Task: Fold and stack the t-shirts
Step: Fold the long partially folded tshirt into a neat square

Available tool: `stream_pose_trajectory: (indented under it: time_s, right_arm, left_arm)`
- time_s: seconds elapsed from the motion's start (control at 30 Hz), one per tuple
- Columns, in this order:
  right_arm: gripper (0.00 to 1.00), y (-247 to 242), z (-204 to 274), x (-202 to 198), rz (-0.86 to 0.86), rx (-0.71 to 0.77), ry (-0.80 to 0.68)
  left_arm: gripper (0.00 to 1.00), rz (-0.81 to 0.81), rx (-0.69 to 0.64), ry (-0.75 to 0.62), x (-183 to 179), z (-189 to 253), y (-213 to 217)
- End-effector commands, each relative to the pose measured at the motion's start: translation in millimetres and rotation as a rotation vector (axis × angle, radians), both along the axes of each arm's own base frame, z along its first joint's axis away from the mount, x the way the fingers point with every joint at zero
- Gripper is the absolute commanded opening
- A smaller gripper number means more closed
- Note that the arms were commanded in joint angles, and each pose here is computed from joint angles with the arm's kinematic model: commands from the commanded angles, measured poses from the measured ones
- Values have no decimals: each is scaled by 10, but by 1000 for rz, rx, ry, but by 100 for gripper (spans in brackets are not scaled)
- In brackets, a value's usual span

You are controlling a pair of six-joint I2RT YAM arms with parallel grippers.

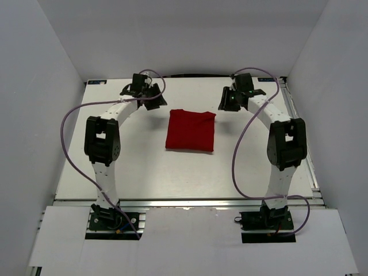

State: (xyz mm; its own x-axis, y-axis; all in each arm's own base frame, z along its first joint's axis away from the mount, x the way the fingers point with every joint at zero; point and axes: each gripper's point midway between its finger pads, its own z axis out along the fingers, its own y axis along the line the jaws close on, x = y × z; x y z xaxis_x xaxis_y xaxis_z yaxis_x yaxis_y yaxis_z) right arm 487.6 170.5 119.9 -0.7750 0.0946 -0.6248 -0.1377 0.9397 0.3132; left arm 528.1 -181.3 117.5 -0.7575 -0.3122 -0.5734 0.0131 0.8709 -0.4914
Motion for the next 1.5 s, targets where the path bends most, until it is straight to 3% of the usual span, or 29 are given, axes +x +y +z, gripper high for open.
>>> stream_pose_trajectory:
  time_s: [0.0, 0.13, 0.2, 0.8, 1.13, 1.47]
  right_arm:
    - [41, 173, 98, -87, 126, 94, -45]
    - [35, 190, -31, -130, 129, 117, -30]
    - [33, 220, -93, -130, 137, 125, -15]
    - [33, 266, -348, 115, 119, 124, 12]
    - [1, 294, -395, 160, 123, 131, 20]
    - [0, 320, -445, 312, 116, 127, 19]
  left_arm:
    - [55, -70, -78, -102, -54, 366, -159]
    - [18, -58, -69, -107, -59, 274, -133]
    - [15, -44, -60, -110, -30, 248, -112]
    - [23, -64, -112, -78, 224, -27, -270]
    - [23, -88, -155, -52, 203, -160, -389]
    - [23, -98, -165, -61, 202, -160, -461]
